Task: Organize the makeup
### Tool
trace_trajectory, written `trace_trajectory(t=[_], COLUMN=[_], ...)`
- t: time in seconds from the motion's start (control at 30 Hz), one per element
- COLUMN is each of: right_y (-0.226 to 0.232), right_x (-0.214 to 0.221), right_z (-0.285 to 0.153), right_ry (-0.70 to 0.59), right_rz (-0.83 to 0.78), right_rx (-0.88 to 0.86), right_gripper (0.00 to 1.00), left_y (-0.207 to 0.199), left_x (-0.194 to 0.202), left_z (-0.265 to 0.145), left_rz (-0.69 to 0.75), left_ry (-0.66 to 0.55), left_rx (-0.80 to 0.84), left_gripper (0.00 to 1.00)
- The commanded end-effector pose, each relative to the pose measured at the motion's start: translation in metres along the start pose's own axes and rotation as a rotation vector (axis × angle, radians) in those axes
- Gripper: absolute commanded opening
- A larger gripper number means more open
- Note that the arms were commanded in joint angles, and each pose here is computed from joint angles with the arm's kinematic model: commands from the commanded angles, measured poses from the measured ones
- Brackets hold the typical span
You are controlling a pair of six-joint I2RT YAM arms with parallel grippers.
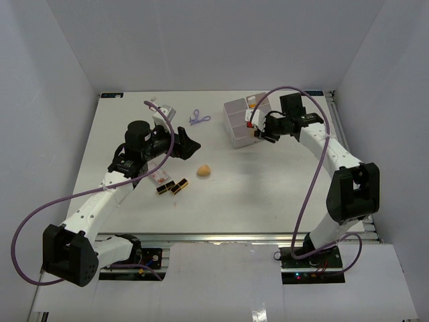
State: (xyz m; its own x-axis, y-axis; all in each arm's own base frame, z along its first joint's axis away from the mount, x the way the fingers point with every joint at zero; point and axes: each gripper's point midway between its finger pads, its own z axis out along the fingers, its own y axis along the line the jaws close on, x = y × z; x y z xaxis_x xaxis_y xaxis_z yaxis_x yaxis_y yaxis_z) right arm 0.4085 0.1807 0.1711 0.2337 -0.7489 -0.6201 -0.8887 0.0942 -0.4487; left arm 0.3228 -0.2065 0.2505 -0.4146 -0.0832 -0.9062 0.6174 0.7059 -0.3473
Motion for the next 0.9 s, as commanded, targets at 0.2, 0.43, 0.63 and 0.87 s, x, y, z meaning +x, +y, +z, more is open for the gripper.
trace_trajectory(t=[0.2,0.43,0.63,0.87], right_y=[-0.073,-0.085,-0.092,-0.102], right_x=[0.011,0.033,0.048,0.063], right_z=[0.008,0.007,-0.003,-0.005], right_ry=[-0.049,-0.063,-0.018,0.053], right_rz=[-0.163,-0.138,-0.139,-0.158], right_rx=[0.129,0.145,0.186,0.230], right_gripper=[0.18,0.18,0.18,0.19], left_y=[0.002,0.003,0.001,0.003], left_x=[-0.003,-0.002,-0.001,0.000], left_z=[-0.001,0.000,0.001,0.002], left_rz=[0.014,0.013,0.008,0.007], left_ry=[-0.018,-0.013,-0.009,-0.005], left_rx=[-0.008,-0.008,0.003,0.000], left_gripper=[0.92,0.92,0.92,0.92])
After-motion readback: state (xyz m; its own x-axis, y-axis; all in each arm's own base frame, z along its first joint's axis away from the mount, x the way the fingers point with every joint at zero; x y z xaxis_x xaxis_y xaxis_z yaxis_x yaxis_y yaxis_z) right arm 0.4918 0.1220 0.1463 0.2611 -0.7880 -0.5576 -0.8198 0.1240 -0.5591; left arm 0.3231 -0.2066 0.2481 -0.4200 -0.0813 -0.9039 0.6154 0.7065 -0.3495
